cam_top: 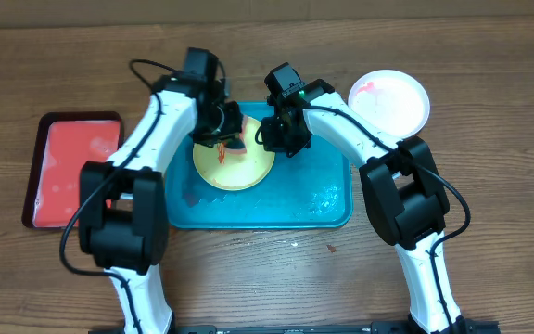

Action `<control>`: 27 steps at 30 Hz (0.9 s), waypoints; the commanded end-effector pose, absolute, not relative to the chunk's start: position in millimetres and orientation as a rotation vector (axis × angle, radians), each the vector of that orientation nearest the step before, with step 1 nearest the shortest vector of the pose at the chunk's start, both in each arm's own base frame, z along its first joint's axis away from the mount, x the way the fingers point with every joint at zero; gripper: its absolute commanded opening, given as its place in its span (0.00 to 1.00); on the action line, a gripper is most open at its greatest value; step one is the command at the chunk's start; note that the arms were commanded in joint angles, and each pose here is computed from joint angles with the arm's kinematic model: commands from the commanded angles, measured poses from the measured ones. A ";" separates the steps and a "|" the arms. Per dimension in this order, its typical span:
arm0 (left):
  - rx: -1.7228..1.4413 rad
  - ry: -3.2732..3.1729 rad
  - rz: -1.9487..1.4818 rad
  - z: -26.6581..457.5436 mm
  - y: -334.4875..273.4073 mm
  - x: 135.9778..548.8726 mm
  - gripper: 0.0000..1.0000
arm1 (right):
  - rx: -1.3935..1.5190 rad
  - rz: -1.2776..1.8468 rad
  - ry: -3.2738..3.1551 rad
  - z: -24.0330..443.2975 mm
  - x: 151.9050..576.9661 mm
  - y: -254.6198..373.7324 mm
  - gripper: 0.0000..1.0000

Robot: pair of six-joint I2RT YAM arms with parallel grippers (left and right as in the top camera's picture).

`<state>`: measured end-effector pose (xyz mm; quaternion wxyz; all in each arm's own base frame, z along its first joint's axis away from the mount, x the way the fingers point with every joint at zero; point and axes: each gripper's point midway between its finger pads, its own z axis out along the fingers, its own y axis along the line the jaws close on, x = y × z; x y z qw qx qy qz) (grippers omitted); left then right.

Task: Clean dirty plates on tray and stack at the side
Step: 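Scrub the yellow plate with the sponge while right gripper holds it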

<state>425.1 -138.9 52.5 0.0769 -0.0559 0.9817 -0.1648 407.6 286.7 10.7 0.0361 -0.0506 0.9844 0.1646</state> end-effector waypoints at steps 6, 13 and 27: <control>-0.271 3.128 -0.288 -15.4 -121.2 404.3 0.04 | -0.121 0.460 3.051 -0.8 404.6 280.6 0.04; -0.330 3.068 0.119 -16.7 -61.3 413.1 0.04 | -0.119 0.458 3.052 -0.9 404.6 279.7 0.04; -0.493 2.954 0.165 7.3 -41.2 437.6 0.04 | -0.119 0.459 3.052 -0.8 404.6 279.7 0.04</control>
